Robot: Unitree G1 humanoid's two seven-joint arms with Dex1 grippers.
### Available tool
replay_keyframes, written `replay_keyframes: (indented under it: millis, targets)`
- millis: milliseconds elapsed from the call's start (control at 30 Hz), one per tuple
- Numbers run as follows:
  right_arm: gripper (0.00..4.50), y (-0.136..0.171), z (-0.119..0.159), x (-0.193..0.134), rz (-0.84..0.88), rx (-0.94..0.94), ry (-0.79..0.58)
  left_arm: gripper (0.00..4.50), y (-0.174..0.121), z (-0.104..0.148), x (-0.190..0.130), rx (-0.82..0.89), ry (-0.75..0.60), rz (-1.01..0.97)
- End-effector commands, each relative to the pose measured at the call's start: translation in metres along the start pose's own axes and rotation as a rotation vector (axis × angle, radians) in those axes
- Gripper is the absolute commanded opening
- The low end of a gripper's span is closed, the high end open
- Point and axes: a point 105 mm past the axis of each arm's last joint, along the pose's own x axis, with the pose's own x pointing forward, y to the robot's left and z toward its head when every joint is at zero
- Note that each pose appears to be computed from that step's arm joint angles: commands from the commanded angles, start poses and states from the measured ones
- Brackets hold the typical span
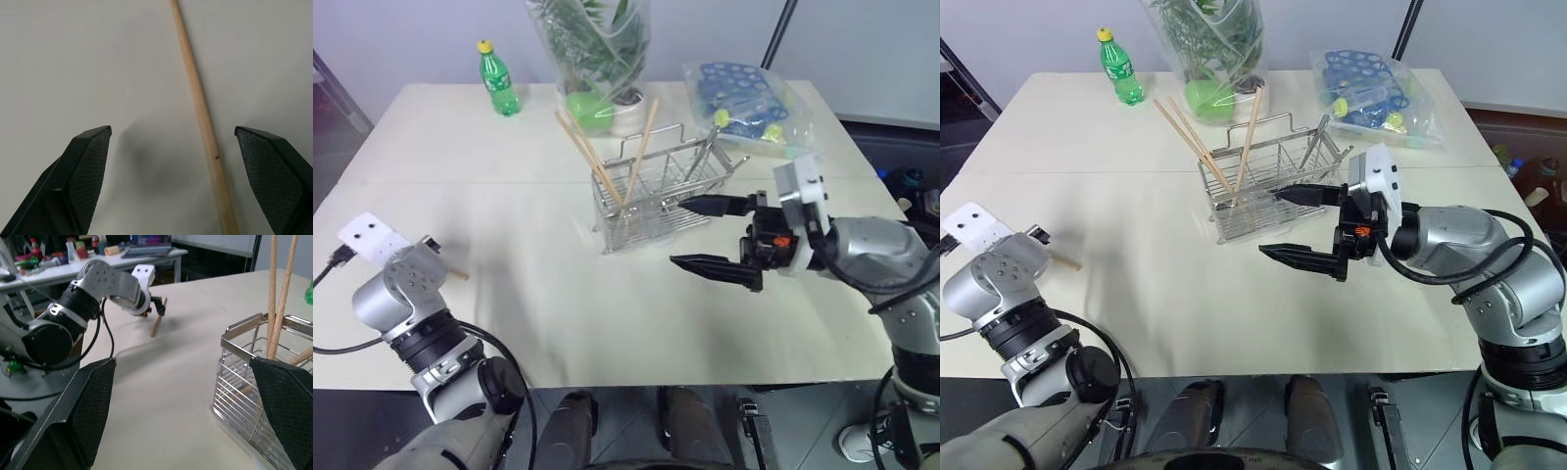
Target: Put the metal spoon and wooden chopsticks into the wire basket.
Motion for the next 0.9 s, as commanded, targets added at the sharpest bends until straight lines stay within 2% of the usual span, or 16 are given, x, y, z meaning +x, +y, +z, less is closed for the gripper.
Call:
replay_keyframes:
  millis: [33,400,900]
  targets:
    - [4.50,0.002,0.008,0.001,0.003,-0.047,-0.019,4.24,0.003,0.015,-0.001,-0.063,-0.029,0.007]
    - [4.50,0.001,0.008,0.000,-0.011,-0.048,-0.022,4.24,-0.001,0.035,0.008,-0.053,-0.057,0.015]
    - [4.50,-0.004,0.012,-0.001,-0.055,-0.047,-0.051,4.24,0.008,0.012,0.026,0.012,0.000,0.055]
